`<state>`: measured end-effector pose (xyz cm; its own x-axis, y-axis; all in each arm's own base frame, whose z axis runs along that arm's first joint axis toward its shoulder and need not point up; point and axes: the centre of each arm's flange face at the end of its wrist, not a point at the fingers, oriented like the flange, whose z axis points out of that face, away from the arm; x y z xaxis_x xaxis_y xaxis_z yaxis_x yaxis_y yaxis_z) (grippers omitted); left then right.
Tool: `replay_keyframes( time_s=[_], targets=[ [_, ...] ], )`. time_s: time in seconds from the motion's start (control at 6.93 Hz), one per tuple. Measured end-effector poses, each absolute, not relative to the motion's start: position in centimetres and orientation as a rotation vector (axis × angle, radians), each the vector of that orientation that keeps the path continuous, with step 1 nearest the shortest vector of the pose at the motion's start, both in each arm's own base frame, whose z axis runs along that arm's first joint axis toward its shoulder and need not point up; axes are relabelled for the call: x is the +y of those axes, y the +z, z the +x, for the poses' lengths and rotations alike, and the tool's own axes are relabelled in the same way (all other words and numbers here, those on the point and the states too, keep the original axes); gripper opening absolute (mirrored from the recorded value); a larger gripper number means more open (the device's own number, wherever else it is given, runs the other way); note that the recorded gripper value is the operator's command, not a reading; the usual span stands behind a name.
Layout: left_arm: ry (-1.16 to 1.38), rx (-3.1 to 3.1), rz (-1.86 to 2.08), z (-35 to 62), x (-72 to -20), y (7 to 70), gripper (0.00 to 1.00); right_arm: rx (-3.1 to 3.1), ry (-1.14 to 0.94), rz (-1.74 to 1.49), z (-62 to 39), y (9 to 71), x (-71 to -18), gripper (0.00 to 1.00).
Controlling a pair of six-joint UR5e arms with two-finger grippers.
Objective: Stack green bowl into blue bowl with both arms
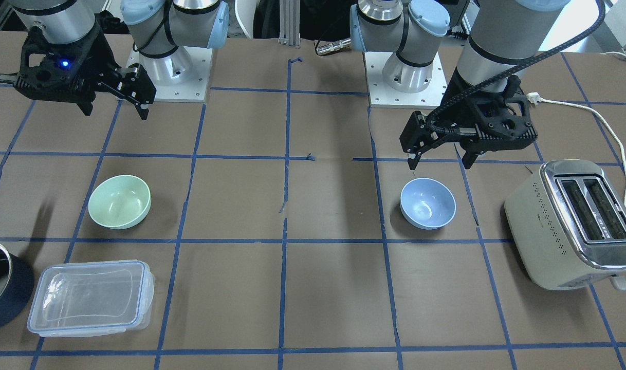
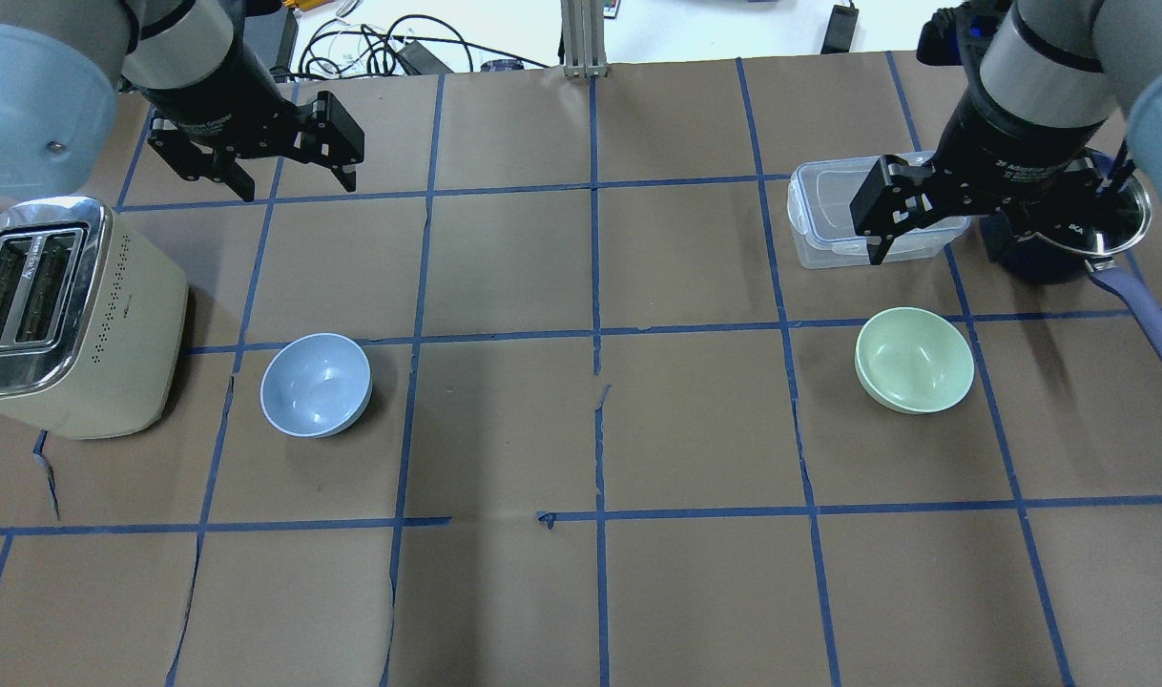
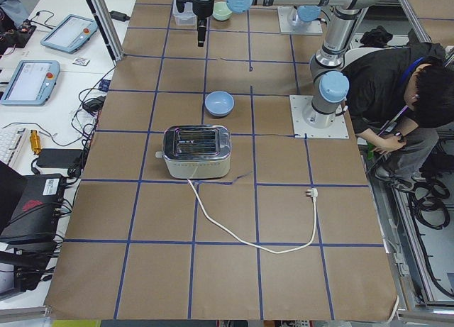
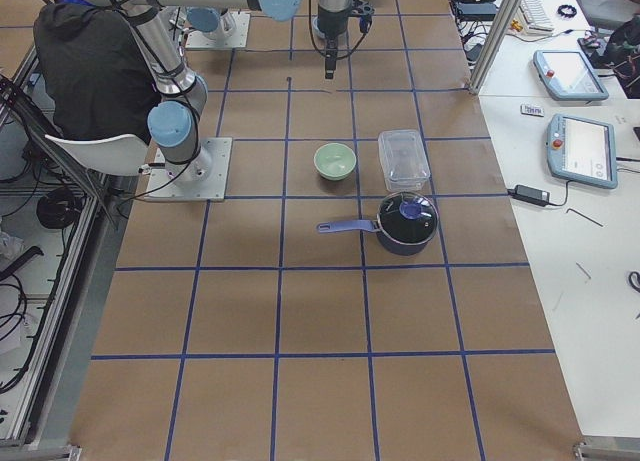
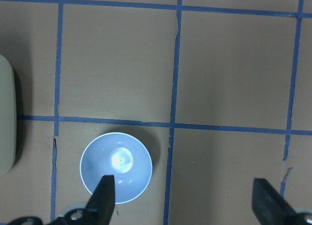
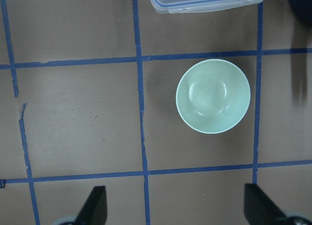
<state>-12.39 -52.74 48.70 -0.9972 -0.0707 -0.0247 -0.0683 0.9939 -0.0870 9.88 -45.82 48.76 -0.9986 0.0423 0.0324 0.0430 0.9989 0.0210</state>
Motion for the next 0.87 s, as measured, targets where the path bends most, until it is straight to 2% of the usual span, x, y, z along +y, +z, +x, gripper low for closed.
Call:
replay_keyframes(
  time_s=[0.87],
  targets=[
    [-0.107, 3.111, -0.068, -11.64, -52.23, 48.15, 1.00, -3.116, -0.040, -0.066, 9.94, 48.54, -45.98, 1.00]
  ],
)
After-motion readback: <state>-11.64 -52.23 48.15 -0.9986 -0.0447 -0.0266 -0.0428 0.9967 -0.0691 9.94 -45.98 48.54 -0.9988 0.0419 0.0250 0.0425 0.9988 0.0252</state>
